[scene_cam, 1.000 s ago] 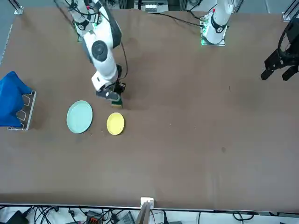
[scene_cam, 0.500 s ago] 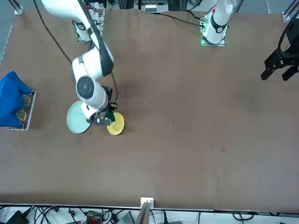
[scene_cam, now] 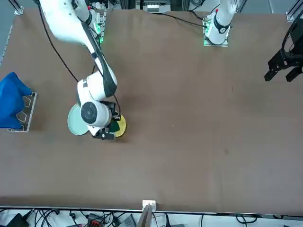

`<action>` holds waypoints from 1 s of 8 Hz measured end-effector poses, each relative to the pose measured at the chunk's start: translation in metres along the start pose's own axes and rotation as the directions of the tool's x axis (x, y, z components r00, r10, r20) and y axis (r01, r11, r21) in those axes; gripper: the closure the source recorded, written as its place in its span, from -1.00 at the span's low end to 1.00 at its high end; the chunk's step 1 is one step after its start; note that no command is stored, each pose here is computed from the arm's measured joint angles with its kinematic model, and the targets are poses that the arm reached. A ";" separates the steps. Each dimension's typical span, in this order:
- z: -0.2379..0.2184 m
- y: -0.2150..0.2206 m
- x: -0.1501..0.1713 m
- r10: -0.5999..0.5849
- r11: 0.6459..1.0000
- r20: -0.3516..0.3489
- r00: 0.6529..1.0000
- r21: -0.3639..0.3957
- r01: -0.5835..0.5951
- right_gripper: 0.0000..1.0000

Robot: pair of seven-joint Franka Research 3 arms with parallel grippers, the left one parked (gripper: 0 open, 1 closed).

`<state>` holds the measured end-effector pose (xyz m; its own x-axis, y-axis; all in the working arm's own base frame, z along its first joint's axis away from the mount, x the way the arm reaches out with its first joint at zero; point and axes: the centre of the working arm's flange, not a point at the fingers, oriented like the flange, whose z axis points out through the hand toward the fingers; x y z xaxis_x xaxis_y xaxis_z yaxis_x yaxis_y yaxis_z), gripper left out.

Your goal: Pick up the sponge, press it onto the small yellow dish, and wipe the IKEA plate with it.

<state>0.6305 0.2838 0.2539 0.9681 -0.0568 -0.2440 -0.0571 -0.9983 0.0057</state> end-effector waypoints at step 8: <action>0.031 0.002 0.019 -0.056 0.998 0.027 0.998 0.000 0.056 0.55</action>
<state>0.6409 0.2806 0.2194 0.9628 -0.0004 -0.2702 -0.0026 -1.0000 -0.0076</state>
